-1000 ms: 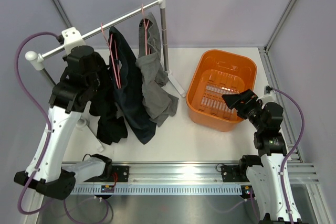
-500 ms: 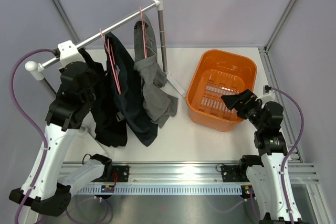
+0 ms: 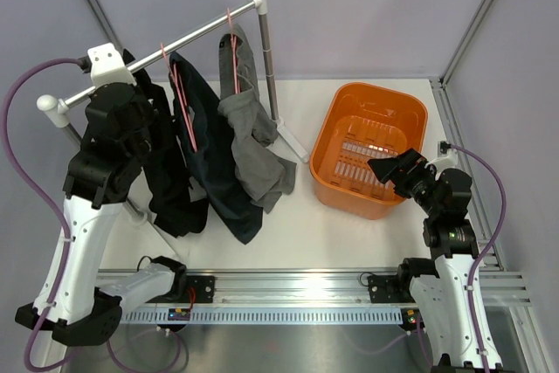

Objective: Remove the shorts from the hanger

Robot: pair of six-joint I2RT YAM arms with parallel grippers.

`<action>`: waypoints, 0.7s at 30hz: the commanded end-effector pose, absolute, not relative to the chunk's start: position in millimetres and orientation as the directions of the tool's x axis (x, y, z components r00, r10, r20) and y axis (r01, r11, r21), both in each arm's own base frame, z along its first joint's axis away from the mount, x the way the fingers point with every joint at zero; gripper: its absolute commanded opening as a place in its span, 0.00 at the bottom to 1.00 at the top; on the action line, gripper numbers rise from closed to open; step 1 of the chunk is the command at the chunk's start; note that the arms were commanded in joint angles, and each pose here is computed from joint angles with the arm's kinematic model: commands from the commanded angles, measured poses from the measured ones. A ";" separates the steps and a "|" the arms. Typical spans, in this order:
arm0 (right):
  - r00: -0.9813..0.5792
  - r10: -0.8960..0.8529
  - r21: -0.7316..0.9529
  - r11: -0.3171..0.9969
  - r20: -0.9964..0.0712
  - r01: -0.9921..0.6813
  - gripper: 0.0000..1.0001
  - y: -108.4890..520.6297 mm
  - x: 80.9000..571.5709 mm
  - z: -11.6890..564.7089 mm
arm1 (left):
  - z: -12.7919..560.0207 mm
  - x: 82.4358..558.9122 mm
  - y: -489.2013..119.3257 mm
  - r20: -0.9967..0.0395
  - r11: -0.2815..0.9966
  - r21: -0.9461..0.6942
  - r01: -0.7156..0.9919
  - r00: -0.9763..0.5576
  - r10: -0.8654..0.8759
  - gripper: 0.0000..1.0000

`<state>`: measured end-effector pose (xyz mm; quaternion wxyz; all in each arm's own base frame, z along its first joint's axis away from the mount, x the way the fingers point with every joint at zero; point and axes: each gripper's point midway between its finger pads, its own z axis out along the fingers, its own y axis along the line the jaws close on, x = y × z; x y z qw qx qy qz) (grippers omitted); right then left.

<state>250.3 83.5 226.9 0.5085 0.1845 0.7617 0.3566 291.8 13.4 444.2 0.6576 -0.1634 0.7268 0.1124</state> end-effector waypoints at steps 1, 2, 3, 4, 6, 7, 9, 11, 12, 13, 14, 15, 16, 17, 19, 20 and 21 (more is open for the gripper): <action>-0.401 0.619 0.714 0.686 -0.675 -0.142 0.99 87.2 247.8 246.9 | 456.5 283.4 5.7 -0.986 0.933 -0.132 -0.336 -0.050 -0.157 0.00; -0.403 0.619 0.714 0.686 -0.674 -0.141 0.99 87.0 247.6 246.2 | 448.8 281.1 3.8 -0.984 0.935 -0.139 -0.327 -0.065 -0.169 0.00; -0.403 0.618 0.714 0.686 -0.675 -0.145 1.00 87.5 247.4 247.3 | 432.8 275.3 1.8 -0.978 0.936 -0.156 -0.315 -0.083 -0.191 0.00; -0.404 0.617 0.714 0.685 -0.675 -0.146 0.99 87.7 247.0 247.3 | 424.9 272.6 1.5 -0.975 0.935 -0.166 -0.313 -0.088 -0.203 0.00; -0.404 0.615 0.713 0.684 -0.678 -0.154 1.00 88.6 246.5 249.1 | 409.7 267.0 -2.3 -0.970 0.941 -0.180 -0.287 -0.106 -0.218 0.00; -0.407 0.614 0.713 0.684 -0.676 -0.153 1.00 88.8 246.8 248.5 | 405.4 260.8 -3.4 -0.966 0.941 -0.199 -0.273 -0.106 -0.235 0.00; -0.408 0.613 0.714 0.682 -0.677 -0.159 0.99 89.7 246.5 250.3 | 380.0 259.6 -16.3 -0.954 0.957 -0.190 -0.221 -0.187 -0.233 0.00; -0.409 0.610 0.711 0.685 -0.679 -0.160 0.99 89.6 246.3 250.2 | 365.0 255.7 -25.9 -0.946 0.964 -0.198 -0.177 -0.224 -0.235 0.00; -0.408 0.611 0.712 0.684 -0.679 -0.160 0.99 89.7 246.4 250.6 | 361.8 254.8 -37.7 -0.943 0.970 -0.209 -0.125 -0.239 -0.234 0.00; -0.408 0.610 0.711 0.685 -0.680 -0.161 0.99 89.6 246.4 250.6 | 359.1 252.9 -43.5 -0.941 0.973 -0.211 -0.095 -0.248 -0.228 0.00; -0.407 0.610 0.710 0.685 -0.680 -0.160 0.99 89.4 246.8 250.5 | 356.3 251.7 -49.8 -0.940 0.976 -0.209 -0.065 -0.261 -0.219 0.00; -0.407 0.609 0.710 0.685 -0.681 -0.162 0.99 89.6 246.7 251.2 | 352.9 249.4 -61.9 -0.935 0.978 -0.209 -0.011 -0.289 -0.204 0.00; -0.411 0.610 0.711 0.685 -0.678 -0.158 0.99 89.6 247.4 250.2 | 350.6 248.7 -67.7 -0.933 0.980 -0.199 0.017 -0.309 -0.184 0.00; -0.411 0.606 0.709 0.687 -0.681 -0.161 0.99 89.7 247.4 250.8 | 348.3 248.3 -74.2 -0.929 0.980 -0.194 0.045 -0.328 -0.169 0.00; -0.413 0.597 0.701 0.694 -0.687 -0.164 1.00 89.5 247.3 253.5 | 345.3 245.7 -92.8 -0.924 0.975 -0.178 0.131 -0.364 -0.120 0.00; -0.412 0.593 0.698 0.696 -0.692 -0.170 0.99 90.0 247.0 255.8 | 345.5 244.0 -100.2 -0.924 0.970 -0.176 0.167 -0.368 -0.105 0.00; -0.407 0.590 0.694 0.699 -0.697 -0.174 1.00 89.5 246.7 261.0 | 346.4 241.0 -115.8 -0.923 0.955 -0.181 0.235 -0.375 -0.082 0.00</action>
